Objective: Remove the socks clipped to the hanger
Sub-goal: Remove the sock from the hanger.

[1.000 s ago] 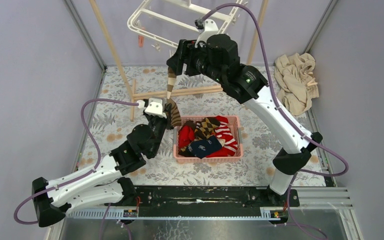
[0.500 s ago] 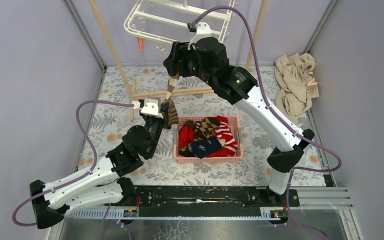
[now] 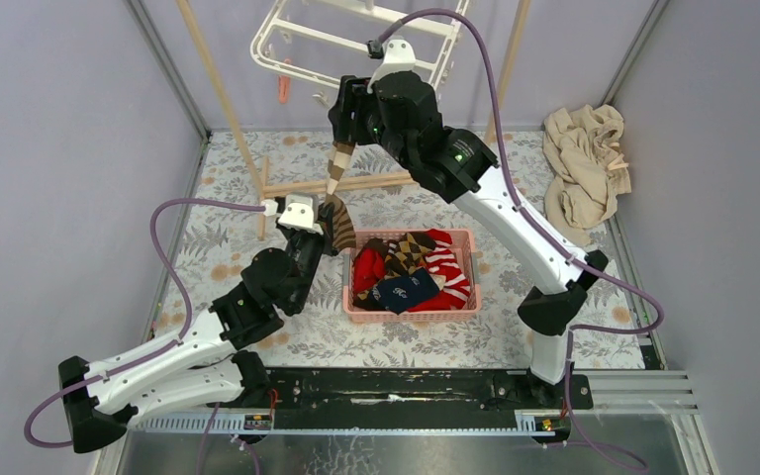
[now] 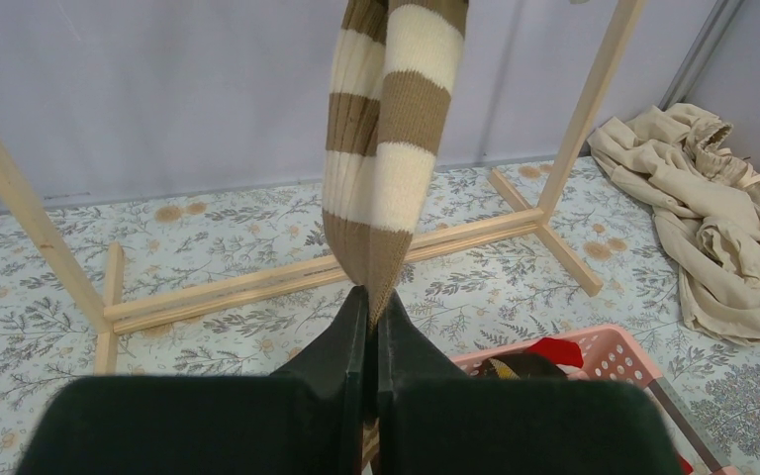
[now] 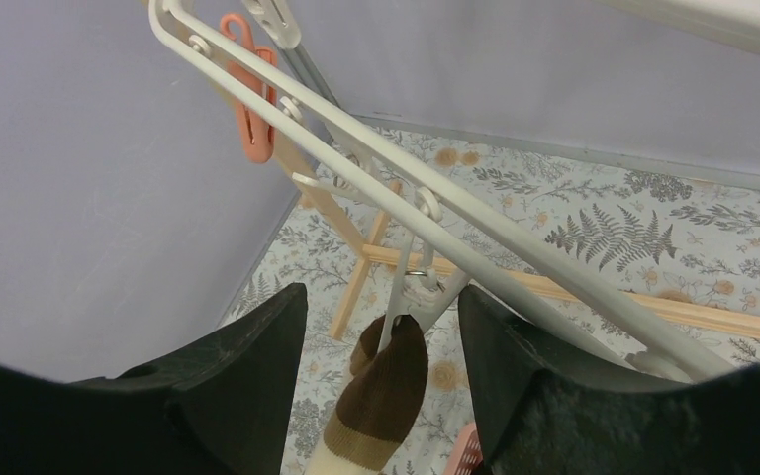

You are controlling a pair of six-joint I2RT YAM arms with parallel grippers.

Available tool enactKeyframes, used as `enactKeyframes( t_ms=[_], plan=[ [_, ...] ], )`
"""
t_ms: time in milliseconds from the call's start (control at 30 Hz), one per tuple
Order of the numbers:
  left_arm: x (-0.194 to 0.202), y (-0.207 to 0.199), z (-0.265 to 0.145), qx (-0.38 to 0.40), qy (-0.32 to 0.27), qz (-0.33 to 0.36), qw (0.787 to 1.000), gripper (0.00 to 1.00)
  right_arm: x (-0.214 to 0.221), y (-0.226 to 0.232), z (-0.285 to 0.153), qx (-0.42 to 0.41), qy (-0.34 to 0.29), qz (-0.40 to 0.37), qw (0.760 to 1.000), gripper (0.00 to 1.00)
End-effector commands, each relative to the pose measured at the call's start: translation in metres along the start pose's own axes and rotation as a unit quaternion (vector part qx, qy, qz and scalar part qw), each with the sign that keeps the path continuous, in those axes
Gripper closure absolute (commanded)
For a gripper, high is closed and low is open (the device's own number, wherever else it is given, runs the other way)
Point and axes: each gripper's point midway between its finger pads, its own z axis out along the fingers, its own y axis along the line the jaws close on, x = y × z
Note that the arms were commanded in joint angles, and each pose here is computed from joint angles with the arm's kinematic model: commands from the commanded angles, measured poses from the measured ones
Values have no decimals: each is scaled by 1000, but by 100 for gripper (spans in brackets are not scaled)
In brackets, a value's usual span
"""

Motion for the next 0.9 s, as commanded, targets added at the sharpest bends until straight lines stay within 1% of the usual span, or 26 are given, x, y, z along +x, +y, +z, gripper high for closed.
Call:
enactKeyframes(
  t_ms=[0, 367, 500, 567, 733, 767, 800, 867],
  plan=[
    [-5, 2, -3, -1, -6, 1, 1000, 100, -30, 3, -2, 8, -51, 4, 999, 36],
    [-6, 3, -5, 3, -6, -1, 1000, 100, -34, -3, 6, 29, -66, 4, 997, 42],
    [-4, 2, -5, 5, -4, -1, 1000, 100, -33, -5, 9, 30, -65, 7, 997, 49],
    [-3, 1, -4, 5, -2, 4, 1000, 100, -31, -6, 11, 31, -63, 10, 997, 57],
    [-2, 3, -6, 2, -1, 3, 1000, 100, -28, -6, 14, 20, -59, 18, 998, 88],
    [-3, 4, -6, 1, -2, 3, 1000, 100, -28, -6, 14, 20, -58, 19, 998, 94],
    [-4, 5, -6, -1, -3, 4, 1000, 100, -27, -6, 14, 20, -57, 19, 998, 96],
    [-3, 9, -7, -7, -1, 7, 1000, 100, -27, -6, 13, 18, -58, 19, 998, 98]
  ],
)
